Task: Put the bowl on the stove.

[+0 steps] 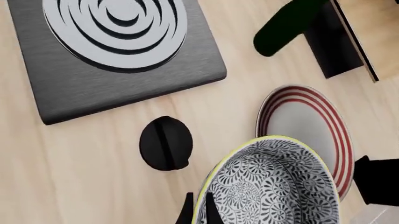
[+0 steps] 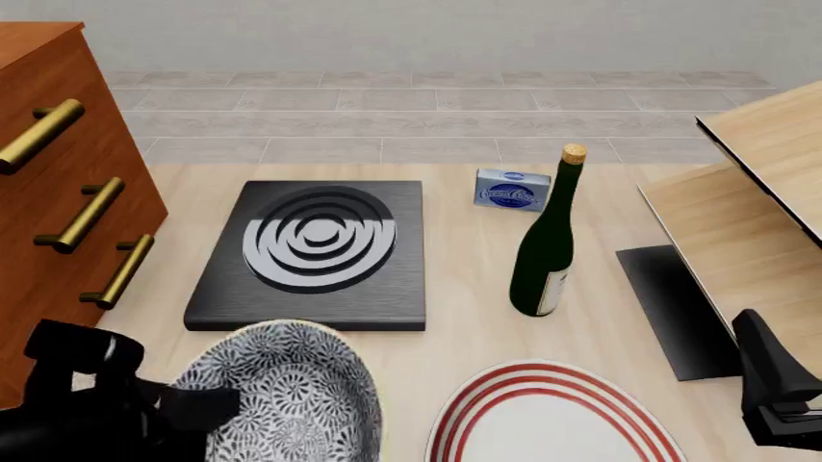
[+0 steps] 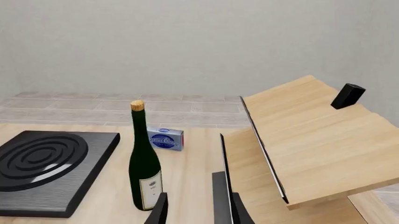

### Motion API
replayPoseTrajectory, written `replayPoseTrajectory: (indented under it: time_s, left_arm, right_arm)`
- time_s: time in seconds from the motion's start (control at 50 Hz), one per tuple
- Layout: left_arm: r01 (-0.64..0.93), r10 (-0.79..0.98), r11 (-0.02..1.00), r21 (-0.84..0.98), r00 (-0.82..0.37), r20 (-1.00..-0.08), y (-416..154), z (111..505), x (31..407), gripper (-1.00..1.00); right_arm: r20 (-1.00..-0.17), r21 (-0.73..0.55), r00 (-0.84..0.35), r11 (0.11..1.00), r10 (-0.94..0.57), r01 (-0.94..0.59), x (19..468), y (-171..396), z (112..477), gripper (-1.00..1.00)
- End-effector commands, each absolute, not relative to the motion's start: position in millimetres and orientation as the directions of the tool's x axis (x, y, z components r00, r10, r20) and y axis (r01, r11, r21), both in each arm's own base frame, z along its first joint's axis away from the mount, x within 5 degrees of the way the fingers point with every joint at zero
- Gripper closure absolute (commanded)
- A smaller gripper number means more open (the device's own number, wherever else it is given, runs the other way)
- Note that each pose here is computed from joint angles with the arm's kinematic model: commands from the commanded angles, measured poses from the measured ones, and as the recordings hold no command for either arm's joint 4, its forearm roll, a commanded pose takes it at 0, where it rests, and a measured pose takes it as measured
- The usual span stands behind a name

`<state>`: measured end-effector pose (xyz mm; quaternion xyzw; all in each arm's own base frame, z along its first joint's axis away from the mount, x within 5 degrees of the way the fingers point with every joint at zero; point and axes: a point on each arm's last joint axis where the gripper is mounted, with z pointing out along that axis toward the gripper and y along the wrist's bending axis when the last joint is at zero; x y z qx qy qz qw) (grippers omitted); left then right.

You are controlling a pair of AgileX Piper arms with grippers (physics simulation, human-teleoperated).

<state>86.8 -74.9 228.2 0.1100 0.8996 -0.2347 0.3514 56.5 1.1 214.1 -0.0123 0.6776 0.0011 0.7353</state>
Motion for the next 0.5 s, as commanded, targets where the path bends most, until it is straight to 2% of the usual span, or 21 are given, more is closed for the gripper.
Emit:
replayPoseTrajectory:
  time_s: [0.02,0.18,0.32,0.5]
  left_arm:
    - [0.277,-0.067,0.9,-0.336,-0.673,-0.737,-61.5,256.2,98.1,1.0]
    - [0.235,-0.11,0.92,-0.313,-0.611,-0.784,-56.6,284.1,114.0,1.0]
    - [0.121,-0.146,0.956,-0.268,-0.597,-0.789,-44.9,282.8,139.4,1.0]
    - [0.106,-0.182,0.952,-0.286,-0.556,-0.811,-47.8,305.9,161.1,1.0]
  right_arm:
    - [-0.996,-0.019,0.082,1.0,-0.018,-0.018,56.3,1.1,214.0,-1.0]
    - [-0.996,-0.022,0.082,1.0,-0.021,-0.019,56.5,1.2,213.9,-1.0]
    - [-0.996,-0.023,0.082,1.0,-0.021,-0.017,56.4,1.1,213.6,-1.0]
    - [-0.996,-0.025,0.083,1.0,-0.024,-0.018,56.3,1.1,213.8,-1.0]
